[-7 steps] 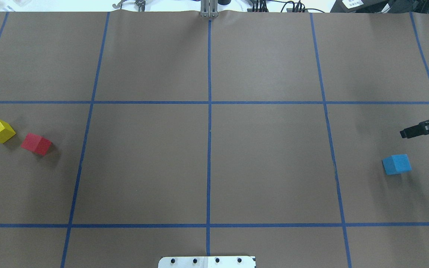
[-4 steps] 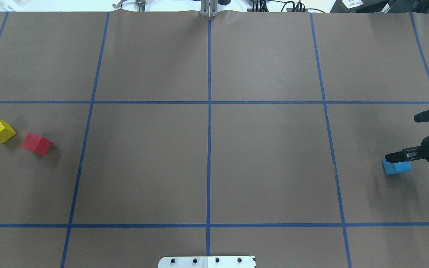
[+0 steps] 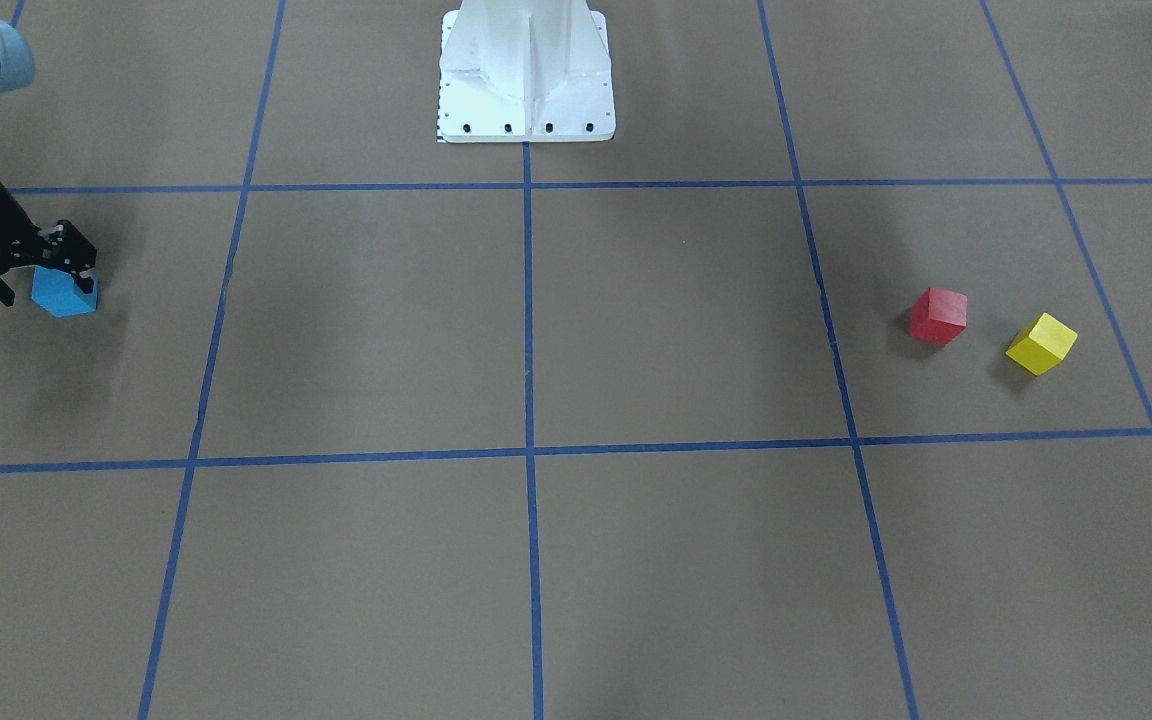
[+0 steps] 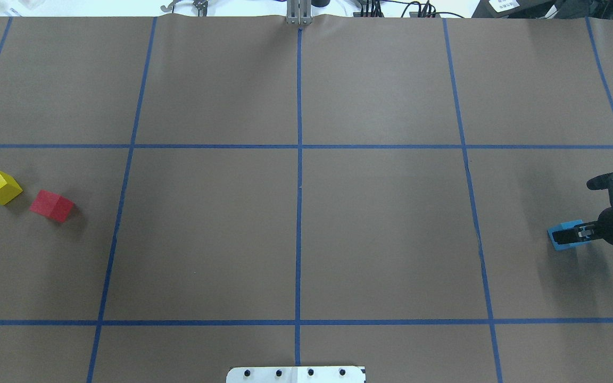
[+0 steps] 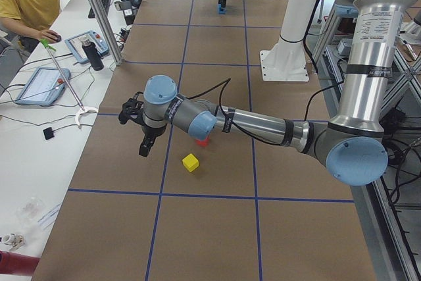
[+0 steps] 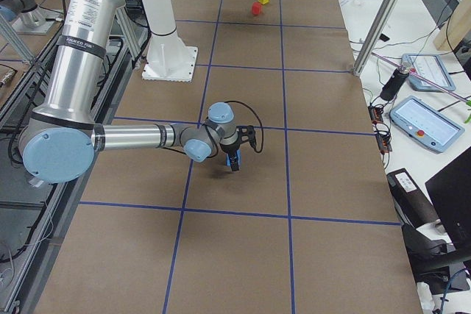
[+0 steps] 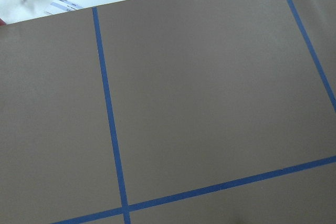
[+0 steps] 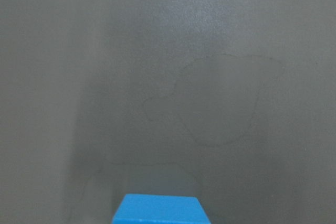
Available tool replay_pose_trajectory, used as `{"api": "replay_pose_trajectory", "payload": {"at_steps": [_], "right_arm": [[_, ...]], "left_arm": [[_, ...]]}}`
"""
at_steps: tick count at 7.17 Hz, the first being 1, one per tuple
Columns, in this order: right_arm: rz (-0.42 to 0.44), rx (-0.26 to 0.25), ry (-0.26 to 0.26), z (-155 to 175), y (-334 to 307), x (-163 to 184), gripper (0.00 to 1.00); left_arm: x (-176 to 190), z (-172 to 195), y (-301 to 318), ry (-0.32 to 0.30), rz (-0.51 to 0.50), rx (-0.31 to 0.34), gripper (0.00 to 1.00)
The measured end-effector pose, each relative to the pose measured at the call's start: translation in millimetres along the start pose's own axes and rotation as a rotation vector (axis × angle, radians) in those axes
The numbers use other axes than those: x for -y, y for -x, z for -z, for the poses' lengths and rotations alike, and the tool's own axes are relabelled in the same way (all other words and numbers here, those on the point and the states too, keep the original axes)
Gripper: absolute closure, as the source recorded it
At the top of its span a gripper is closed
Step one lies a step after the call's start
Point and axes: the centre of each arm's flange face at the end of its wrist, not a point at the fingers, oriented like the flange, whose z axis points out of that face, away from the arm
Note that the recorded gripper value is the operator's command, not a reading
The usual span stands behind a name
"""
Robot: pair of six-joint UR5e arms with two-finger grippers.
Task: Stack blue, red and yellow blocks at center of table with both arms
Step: 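Lower the right gripper onto the blue cube and close it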
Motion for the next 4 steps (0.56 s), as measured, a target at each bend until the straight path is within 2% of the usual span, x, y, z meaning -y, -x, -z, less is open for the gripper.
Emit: {"api": "replay_pose_trajectory", "payload": {"at_steps": [2,4], "right_arm": [[0.02,0.006,0.001,-4.8,9.0,-1.9,1.0],[0.031,0.037,-0.016,3.4,25.0,5.1,1.0]], "left_arm": [[-1.6,0.0,0.8,-0.004,-0.003,0.0,0.0],[-2.4,-0.1,1.3,-0.005,-0.003,-0.001,0.0]]}}
